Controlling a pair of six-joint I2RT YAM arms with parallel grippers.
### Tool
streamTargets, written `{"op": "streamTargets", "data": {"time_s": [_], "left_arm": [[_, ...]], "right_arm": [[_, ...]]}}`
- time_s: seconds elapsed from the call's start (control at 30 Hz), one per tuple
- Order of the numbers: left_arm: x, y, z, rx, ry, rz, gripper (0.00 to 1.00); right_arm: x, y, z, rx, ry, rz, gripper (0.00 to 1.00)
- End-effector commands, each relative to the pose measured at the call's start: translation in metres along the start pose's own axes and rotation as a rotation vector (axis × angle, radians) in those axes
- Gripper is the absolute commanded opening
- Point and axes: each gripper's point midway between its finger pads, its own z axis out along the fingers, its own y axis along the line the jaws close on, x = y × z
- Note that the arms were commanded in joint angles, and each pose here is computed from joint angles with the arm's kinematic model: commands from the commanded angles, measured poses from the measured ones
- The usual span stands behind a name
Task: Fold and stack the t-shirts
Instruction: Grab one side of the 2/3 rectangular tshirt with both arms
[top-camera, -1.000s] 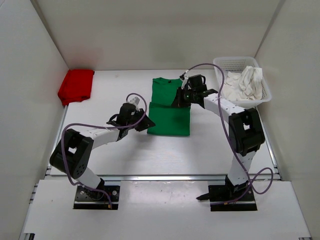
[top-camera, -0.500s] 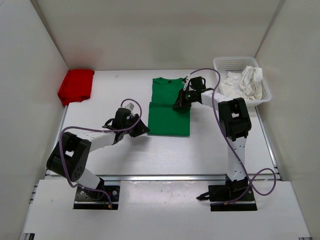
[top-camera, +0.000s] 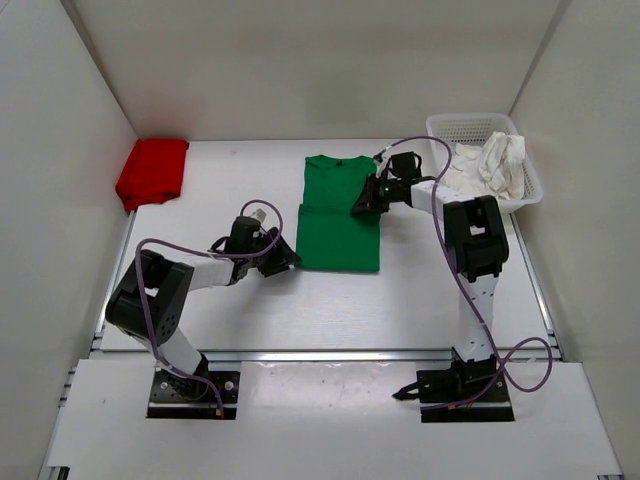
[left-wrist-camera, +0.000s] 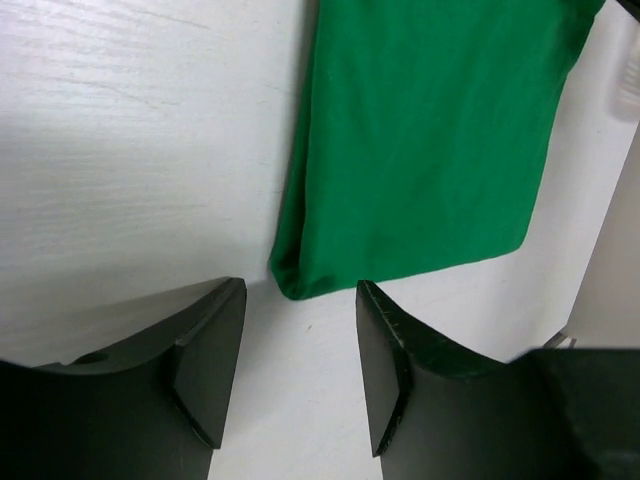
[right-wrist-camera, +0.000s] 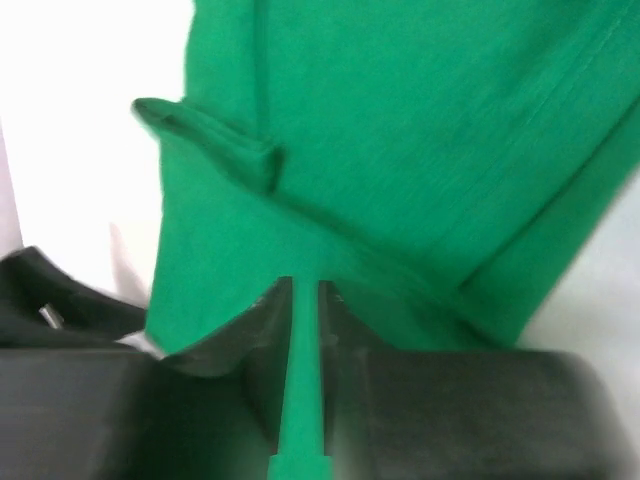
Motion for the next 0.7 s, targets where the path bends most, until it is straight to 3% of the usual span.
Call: {"op": "streamTargets", "data": {"time_s": [0.0, 0.03, 0.13, 0.17, 0.43, 0.67], "left_arm": [[-0.007, -0.014, 0.006, 0.027, -0.012, 0.014, 0.57], [-0.004, -0.011, 0.009, 0.014, -0.007, 0.016, 0.55], [-0.005, -0.007, 0.010, -0.004, -0.024, 0.006, 0.47], [-0.004, -0.003, 0.011, -0.017, -0.025, 0.002, 0.46], [0.000, 0.000, 0.013, -0.013, -0.023, -0.009, 0.33], [0.001, -0.001, 0.015, -0.013, -0.018, -0.012, 0.26]], "right_arm": [[-0.036, 0.059, -0.054, -0.051, -0.155, -0.098, 0.18], [-0.038, 0.063, -0.061, -0.066, -0.181, -0.088, 0.27], [0.001, 0.069, -0.088, -0.079, -0.242, -0.033, 0.39], [0.001, 0.072, -0.092, -0.090, -0.283, -0.043, 0.40], [0.118, -0.002, -0.113, 0.090, -0.246, 0.166, 0.47], [0.153, -0.017, -0.102, 0.085, -0.190, 0.235, 0.52]]}}
